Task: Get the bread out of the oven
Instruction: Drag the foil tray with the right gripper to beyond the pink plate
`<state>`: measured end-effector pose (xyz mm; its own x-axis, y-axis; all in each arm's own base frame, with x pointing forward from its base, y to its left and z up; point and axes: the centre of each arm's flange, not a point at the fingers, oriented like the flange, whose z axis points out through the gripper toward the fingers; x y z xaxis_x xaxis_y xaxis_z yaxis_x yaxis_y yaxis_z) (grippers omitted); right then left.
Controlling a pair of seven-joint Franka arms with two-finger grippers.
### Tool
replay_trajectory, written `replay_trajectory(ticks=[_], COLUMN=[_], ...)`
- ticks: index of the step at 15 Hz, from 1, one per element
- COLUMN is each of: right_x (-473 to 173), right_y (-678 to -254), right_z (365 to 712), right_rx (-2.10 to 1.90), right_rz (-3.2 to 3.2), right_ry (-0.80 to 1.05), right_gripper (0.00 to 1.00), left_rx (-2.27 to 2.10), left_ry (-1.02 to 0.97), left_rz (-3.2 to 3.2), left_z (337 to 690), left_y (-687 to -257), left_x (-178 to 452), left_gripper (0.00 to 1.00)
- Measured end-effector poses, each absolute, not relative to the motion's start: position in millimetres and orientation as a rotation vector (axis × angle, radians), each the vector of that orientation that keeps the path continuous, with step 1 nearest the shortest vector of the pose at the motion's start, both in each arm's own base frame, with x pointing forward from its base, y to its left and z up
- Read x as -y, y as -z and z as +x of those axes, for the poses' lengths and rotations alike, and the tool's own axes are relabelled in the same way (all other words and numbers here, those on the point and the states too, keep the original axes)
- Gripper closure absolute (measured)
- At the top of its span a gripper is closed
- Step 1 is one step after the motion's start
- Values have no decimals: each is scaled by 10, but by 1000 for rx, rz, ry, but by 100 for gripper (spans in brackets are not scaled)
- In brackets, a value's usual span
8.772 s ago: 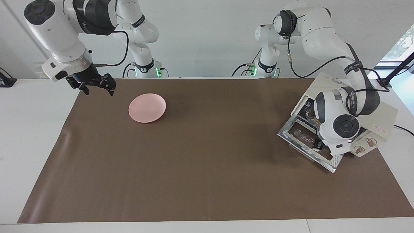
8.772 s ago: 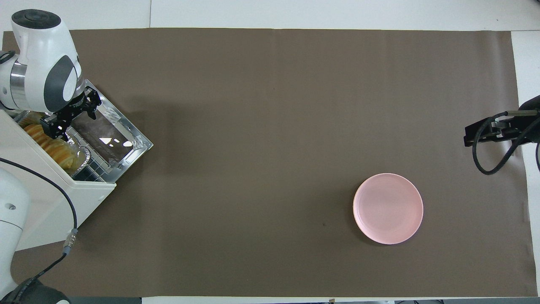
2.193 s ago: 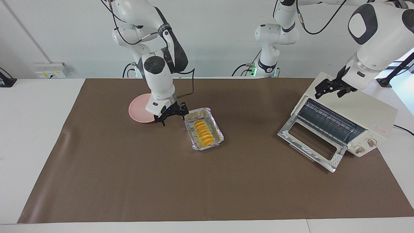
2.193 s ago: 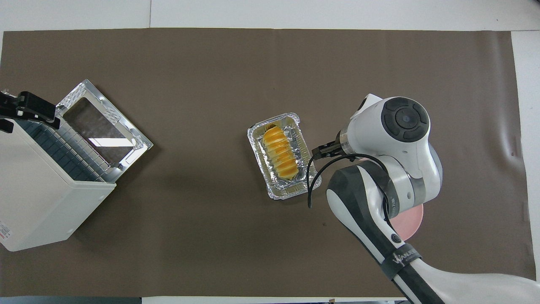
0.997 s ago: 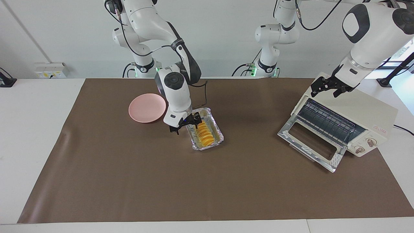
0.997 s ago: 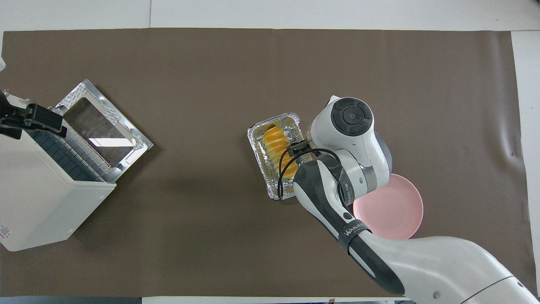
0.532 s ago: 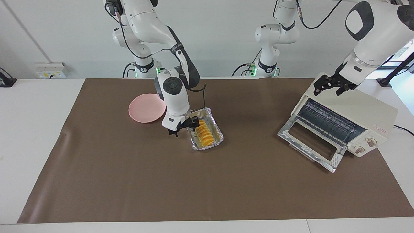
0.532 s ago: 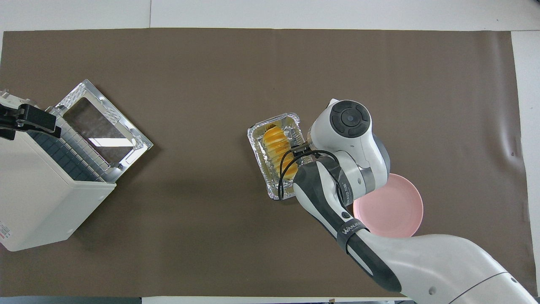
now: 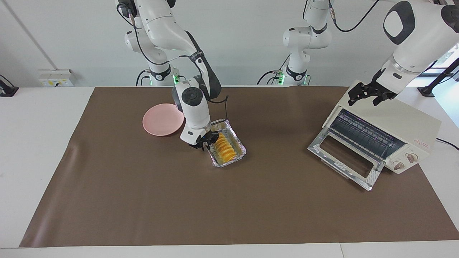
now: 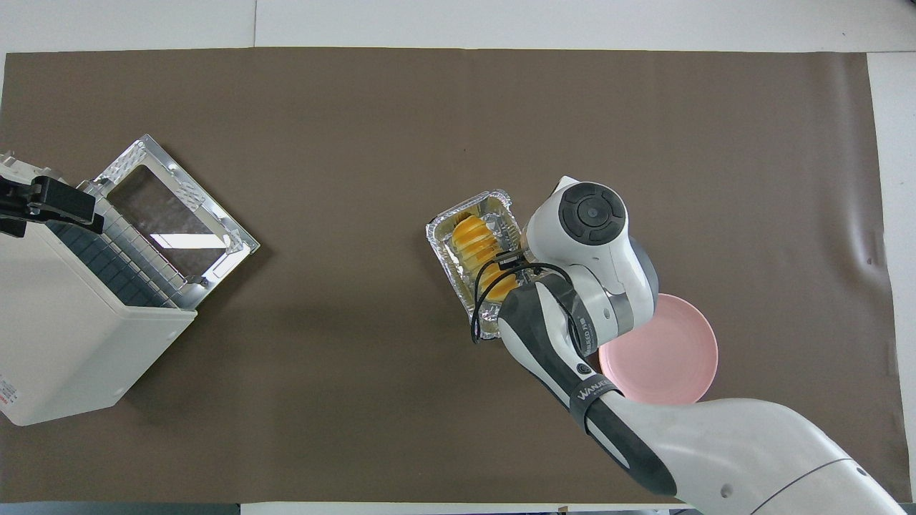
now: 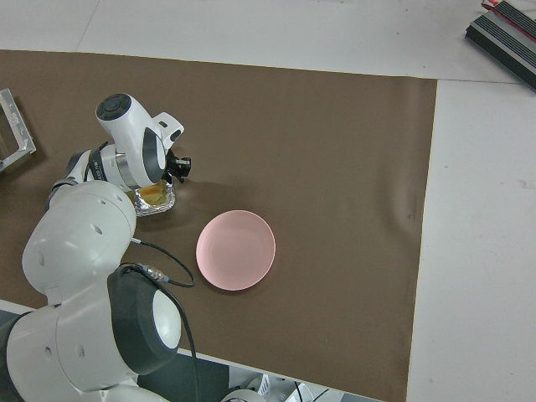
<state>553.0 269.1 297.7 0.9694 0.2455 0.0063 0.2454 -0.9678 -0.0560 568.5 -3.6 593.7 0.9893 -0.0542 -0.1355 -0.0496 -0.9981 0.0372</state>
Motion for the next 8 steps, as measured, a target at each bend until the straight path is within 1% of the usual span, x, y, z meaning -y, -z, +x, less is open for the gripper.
replay_trajectory(ticks=[1,5,8], right_x=[-2689,-2533,-2000], right_y=[-2990,-3070,-3296], right_z=[5535,5641,5906], right_rx=[380,345,346], right_rz=[-3061,-3062,-3064], right_ry=[3,27,28], right_gripper=[98,98,98], left_rx=[81,81,81], left_ry=[212,213,213], left_rz=[3100,3100,3100], left_z=[5685,5685,5685], left_y=[-5937,-5937,-5937], left_x=[37,37,37], left_gripper=[0,0,0])
